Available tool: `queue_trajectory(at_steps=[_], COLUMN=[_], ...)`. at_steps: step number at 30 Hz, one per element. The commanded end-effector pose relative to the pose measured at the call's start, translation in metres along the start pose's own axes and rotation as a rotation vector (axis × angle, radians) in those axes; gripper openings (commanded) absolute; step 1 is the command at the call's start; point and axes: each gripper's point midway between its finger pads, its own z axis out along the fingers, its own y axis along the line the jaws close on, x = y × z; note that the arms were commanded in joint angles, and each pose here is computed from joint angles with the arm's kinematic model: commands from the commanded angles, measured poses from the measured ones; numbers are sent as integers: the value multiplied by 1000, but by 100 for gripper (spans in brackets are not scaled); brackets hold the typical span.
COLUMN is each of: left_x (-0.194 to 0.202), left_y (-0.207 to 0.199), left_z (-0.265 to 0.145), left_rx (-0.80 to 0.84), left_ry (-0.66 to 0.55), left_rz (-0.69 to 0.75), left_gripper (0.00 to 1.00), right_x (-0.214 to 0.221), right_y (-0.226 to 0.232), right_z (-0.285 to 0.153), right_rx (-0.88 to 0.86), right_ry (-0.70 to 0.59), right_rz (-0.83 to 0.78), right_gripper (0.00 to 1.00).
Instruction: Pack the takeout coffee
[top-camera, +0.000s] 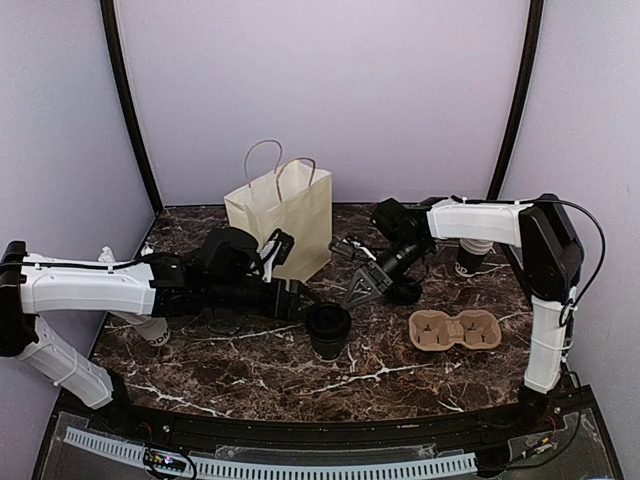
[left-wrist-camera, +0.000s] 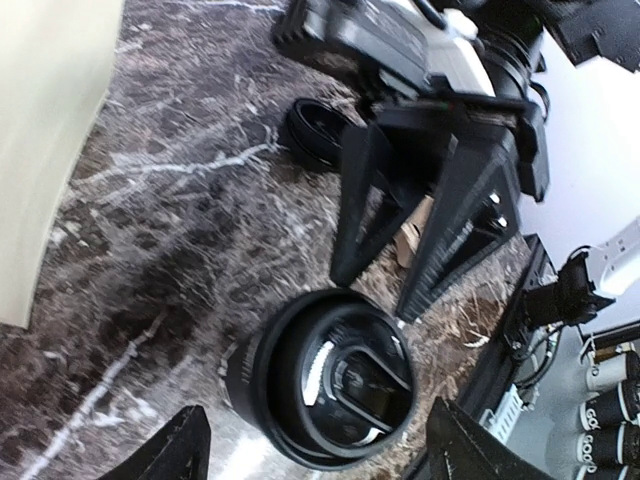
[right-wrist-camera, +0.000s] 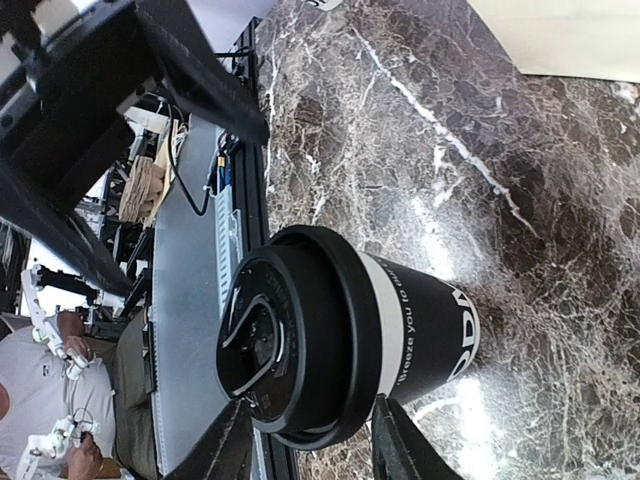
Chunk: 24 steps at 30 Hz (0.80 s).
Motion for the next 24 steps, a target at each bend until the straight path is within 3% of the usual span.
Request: queue_trajectory(at_steps=[1,5,11,24], left_x=[24,36,31,13], left_y=[-2,15,13,36], left_z=[1,15,26,44], left_rx=[-17,-118,-109,-142], left_ry=[80,138,129,134], left_rz=[-84,-133,-98,-9], left_gripper=[77,73,68,68], right_x=[3,9,22,48], right_y=[5,5,9,48], right_z=[8,10,9,18], right_rx=[-55,-55,-36,-97], right_ry=[15,26,32,62], right_rz=[2,3,-13,-91], right_gripper=[40,39,39,41])
